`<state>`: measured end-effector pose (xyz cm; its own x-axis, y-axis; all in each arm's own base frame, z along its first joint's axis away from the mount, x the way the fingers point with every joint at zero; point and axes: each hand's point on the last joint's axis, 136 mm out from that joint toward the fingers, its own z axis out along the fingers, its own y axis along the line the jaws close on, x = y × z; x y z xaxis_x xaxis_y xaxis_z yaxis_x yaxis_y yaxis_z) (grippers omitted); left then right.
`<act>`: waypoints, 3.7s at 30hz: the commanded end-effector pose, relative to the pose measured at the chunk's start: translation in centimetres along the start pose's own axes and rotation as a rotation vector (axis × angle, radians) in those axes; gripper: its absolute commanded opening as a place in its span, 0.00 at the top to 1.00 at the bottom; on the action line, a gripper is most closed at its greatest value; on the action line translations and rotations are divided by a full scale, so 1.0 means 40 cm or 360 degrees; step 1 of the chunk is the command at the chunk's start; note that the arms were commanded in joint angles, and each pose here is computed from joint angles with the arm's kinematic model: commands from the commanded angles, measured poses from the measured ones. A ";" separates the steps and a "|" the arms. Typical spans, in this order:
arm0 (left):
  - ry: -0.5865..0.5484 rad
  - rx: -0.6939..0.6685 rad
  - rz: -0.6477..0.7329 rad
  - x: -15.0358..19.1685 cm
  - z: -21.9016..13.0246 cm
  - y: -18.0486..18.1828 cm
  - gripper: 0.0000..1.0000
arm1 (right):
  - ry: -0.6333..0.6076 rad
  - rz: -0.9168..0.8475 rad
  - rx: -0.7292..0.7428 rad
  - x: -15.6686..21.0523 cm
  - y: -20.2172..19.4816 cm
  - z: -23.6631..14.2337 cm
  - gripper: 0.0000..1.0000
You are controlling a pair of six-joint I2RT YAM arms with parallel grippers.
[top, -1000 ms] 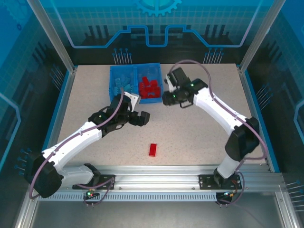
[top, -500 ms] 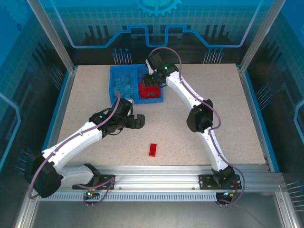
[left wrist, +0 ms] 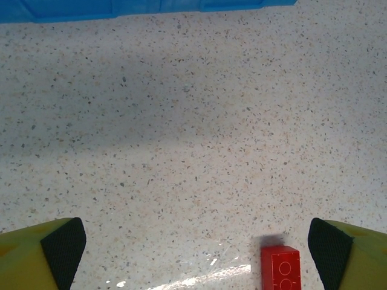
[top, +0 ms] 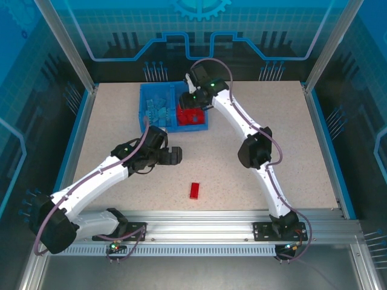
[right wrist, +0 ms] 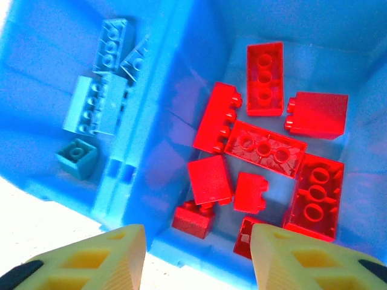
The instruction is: Sort the legos into containers by color
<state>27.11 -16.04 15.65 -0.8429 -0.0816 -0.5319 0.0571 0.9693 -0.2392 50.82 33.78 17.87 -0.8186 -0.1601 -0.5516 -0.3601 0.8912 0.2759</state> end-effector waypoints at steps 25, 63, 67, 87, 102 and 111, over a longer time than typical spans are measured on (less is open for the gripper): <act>0.0808 0.0178 0.0332 0.344 0.207 -0.224 0.21 | 0.0209 0.0180 0.0118 0.391 -0.172 -0.436 0.20; -0.0048 -0.0058 0.0109 -0.323 0.187 -0.127 0.73 | 0.0353 0.0292 -0.0041 0.469 -0.138 -0.401 0.20; -0.0164 -0.0138 0.0054 -0.458 0.246 -0.105 0.73 | 0.0315 0.0299 -0.0032 0.462 -0.139 -0.414 0.20; -0.0281 -0.0233 0.0051 -0.690 0.430 -0.121 0.42 | 0.0236 0.0310 0.0061 0.481 -0.169 -0.491 0.19; -0.0249 -0.0210 0.0290 -0.675 0.115 -0.154 0.35 | -0.0240 0.0159 0.0453 0.433 -0.305 -0.513 0.18; -0.0360 -0.0098 0.0216 -0.475 0.027 -0.105 0.33 | -0.0397 0.0103 0.0788 0.458 -0.442 -0.520 0.12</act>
<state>44.19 -19.25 25.75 -0.7431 0.0782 -0.6646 0.1389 0.9896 -0.0388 31.46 8.32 18.51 -0.7427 -0.0290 -0.6690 -0.0639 0.9976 0.0276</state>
